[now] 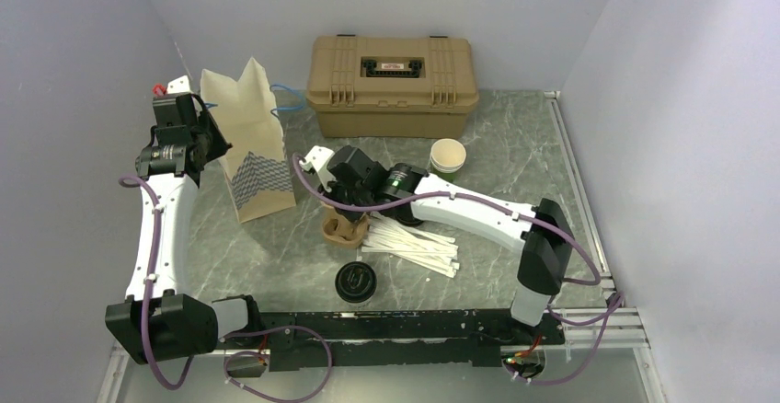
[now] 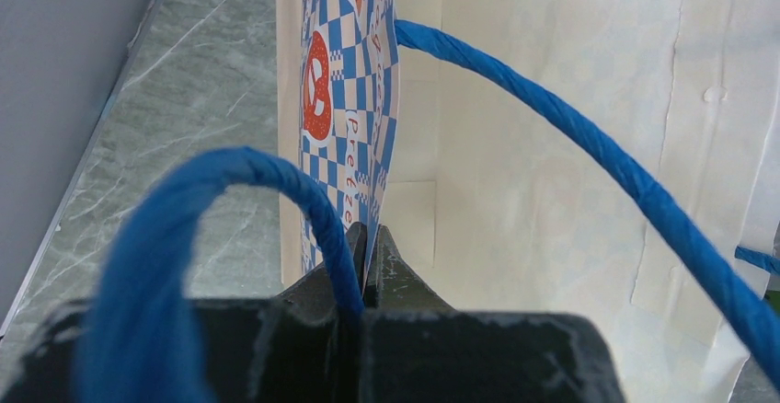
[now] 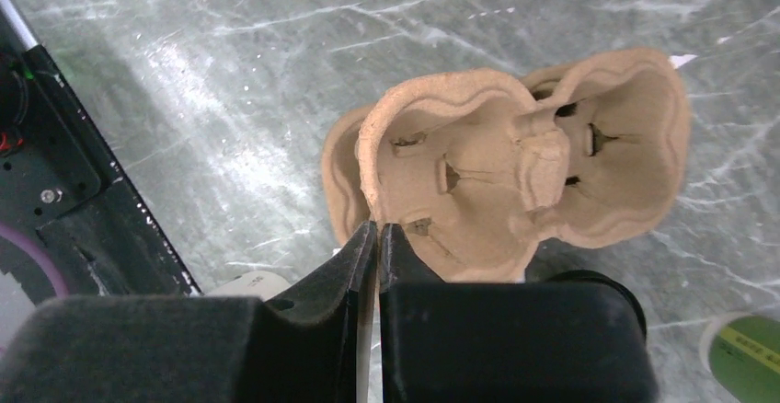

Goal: Pack the takeout coffee

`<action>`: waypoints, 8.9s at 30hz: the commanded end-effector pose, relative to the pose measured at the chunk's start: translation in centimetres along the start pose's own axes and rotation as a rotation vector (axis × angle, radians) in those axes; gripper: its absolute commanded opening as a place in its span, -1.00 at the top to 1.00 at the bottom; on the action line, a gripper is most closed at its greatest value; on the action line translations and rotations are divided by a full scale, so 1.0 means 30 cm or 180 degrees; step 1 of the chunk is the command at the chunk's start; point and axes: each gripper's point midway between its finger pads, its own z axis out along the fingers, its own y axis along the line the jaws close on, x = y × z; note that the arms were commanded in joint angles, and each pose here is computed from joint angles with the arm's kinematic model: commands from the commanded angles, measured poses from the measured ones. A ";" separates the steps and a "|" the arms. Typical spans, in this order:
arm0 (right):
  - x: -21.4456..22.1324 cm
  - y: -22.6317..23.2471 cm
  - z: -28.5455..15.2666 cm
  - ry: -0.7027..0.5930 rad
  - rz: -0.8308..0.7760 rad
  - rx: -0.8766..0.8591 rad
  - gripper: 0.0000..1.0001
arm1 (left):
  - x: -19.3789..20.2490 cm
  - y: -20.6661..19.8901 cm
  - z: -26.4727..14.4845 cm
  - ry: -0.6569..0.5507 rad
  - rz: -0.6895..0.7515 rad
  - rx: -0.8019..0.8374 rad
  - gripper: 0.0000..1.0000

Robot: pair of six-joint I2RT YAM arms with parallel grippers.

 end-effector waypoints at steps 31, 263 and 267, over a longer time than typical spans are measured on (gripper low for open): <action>-0.060 0.110 -0.144 -0.0236 -0.0336 0.0159 1.00 | -0.046 -0.019 -0.034 -0.0212 -0.0045 0.0144 1.00; -0.580 -0.213 -0.103 -0.1932 -0.1585 -0.0028 1.00 | 0.024 -0.425 -0.427 -0.0967 0.1203 0.1817 1.00; -0.579 -0.194 -0.093 -0.1912 -0.1561 -0.0149 1.00 | 0.054 -0.403 -0.415 -0.0596 0.1127 0.1651 1.00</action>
